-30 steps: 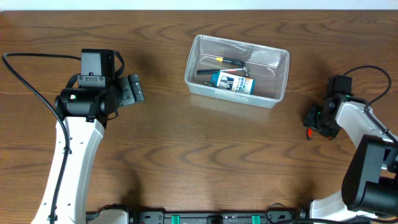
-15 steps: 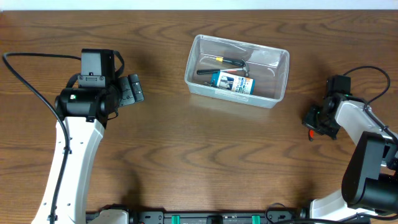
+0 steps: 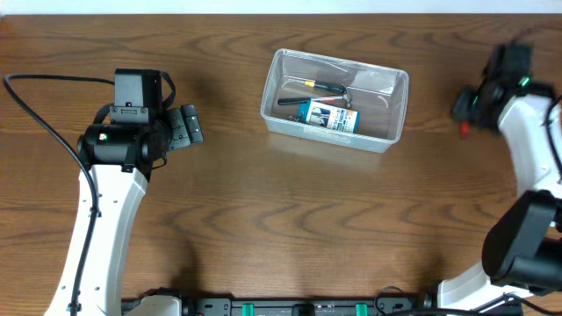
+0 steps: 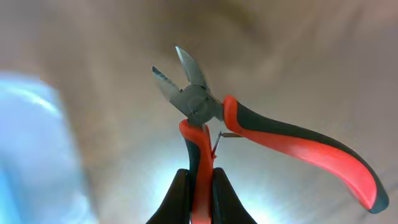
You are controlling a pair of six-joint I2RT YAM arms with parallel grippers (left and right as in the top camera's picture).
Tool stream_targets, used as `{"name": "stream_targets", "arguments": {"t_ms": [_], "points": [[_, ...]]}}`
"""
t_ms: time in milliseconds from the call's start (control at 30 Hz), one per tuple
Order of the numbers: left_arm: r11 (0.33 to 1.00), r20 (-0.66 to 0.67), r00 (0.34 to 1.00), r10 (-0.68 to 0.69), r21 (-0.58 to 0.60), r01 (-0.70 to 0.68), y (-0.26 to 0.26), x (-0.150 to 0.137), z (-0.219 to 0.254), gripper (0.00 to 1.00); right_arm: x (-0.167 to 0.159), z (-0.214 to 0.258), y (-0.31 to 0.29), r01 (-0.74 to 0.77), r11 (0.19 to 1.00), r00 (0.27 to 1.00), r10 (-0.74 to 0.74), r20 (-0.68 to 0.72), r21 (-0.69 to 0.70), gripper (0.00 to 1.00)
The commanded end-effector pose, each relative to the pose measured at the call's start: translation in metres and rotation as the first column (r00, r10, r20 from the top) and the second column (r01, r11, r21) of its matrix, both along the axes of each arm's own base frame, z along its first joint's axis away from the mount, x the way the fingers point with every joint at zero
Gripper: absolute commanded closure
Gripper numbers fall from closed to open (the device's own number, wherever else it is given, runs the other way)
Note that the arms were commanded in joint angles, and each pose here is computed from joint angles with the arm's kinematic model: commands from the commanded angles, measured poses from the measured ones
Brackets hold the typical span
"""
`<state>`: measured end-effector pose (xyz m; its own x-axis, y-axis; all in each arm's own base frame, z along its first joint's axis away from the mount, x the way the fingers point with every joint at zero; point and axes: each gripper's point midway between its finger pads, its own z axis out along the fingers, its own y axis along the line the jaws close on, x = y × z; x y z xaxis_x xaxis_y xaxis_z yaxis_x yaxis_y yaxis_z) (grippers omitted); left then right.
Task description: Pack container
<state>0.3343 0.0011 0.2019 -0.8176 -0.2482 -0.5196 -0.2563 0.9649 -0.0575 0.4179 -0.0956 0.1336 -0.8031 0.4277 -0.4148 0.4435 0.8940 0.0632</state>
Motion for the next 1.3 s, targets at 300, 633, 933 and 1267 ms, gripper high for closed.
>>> {"name": "stream_targets", "arguments": {"t_ms": [300,633,933,1267], "points": [[1.0,0.01,1.0,0.017,0.01,-0.017,0.004,0.001,0.004,0.02,0.064,0.158,0.131,-0.595,0.76,0.707,0.65,0.278,-0.263,0.99],[1.0,0.01,1.0,0.017,0.01,-0.017,0.004,0.001,0.004,0.02,0.05,0.112,0.249,-0.806,0.475,0.482,0.873,0.074,-0.353,0.99],[1.0,0.01,1.0,0.017,0.01,-0.017,0.004,0.001,0.004,0.02,0.062,0.016,0.269,-0.868,0.429,0.462,0.882,-0.091,-0.249,0.99],[1.0,0.01,1.0,0.017,0.01,-0.017,0.004,0.001,0.004,0.02,0.06,-0.051,0.276,-0.887,0.447,0.461,0.873,-0.156,-0.119,0.99]]}}
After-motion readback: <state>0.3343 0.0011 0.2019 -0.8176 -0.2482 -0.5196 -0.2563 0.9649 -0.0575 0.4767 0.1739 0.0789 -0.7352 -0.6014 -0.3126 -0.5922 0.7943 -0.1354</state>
